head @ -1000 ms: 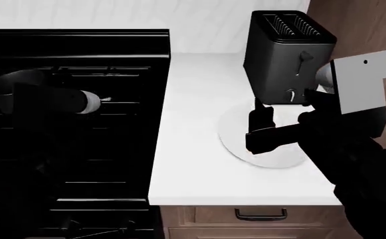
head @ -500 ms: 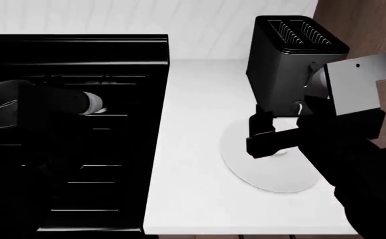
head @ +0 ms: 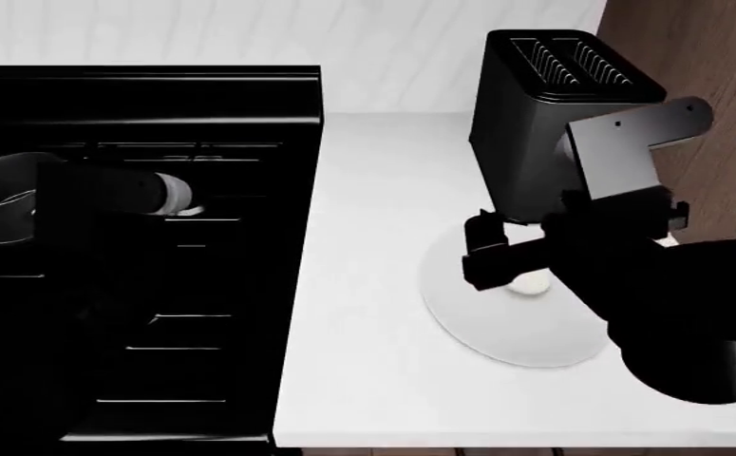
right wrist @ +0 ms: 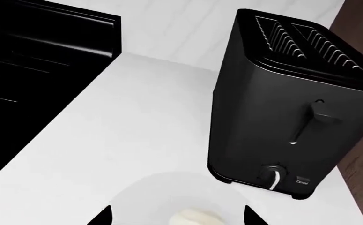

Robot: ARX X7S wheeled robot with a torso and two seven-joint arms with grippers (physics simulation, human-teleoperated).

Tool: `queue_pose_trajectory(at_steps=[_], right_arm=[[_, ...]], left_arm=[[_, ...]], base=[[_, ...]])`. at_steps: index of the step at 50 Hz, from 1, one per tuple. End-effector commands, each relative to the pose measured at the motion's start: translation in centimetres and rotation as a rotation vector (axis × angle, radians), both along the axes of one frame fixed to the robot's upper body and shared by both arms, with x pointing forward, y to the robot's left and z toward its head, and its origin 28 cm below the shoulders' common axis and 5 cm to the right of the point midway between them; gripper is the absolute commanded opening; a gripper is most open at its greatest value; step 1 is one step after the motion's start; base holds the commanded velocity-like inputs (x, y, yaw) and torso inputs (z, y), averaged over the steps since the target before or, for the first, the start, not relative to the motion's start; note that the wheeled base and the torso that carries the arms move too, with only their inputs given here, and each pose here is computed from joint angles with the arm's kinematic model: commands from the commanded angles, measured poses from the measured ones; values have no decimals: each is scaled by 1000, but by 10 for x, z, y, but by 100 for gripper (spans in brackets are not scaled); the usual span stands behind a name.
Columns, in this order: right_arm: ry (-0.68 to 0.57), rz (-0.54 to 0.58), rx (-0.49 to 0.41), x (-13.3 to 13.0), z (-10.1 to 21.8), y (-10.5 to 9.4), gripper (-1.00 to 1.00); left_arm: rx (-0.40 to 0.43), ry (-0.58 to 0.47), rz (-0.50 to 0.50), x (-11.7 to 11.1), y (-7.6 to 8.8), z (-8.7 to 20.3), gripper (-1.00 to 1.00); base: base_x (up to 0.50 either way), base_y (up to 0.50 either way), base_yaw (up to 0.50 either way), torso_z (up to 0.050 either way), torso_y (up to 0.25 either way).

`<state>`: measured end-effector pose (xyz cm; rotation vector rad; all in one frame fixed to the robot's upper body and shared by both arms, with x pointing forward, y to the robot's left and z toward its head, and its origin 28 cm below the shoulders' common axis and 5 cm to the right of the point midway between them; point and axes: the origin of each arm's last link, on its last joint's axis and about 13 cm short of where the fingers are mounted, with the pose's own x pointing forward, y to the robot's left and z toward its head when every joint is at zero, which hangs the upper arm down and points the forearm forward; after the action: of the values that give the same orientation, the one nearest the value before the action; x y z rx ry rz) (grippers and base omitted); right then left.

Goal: Frozen meat rests on a plate on the counter. Retrieve the meat and place it in a pot on a burner. Then turn the burner on.

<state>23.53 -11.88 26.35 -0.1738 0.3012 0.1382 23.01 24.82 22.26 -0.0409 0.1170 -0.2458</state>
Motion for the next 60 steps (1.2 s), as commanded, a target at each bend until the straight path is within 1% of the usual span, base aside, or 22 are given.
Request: queue_pose_trajectory(at_steps=[1,16,28,37,49,60], right_arm=[[49,-23,-14,17,-10,-3,100],[91,-69,-5,34,-24,-8,100],[138,-118,27,46,-35,-12,100],[174,-128,46,52,-46,-12,100],[229,-128,52,50,-56,-13,100],[254,-127,47,48,-63,-14,100]], left_arm=[[0,5,5,4,1,-2,100],[7,12,2,8,2,-6,100],[11,4,-3,9,3,-4,100],[9,14,2,11,5,-7,100],[8,22,-1,11,4,-9,100],[13,28,-6,11,3,-10,100]], base=[[0,0,0,0,0],[0,0,0,0,0],[0,0,0,0,0],[0,0,0,0,0],[0,0,0,0,0],[0,0,0,0,0]])
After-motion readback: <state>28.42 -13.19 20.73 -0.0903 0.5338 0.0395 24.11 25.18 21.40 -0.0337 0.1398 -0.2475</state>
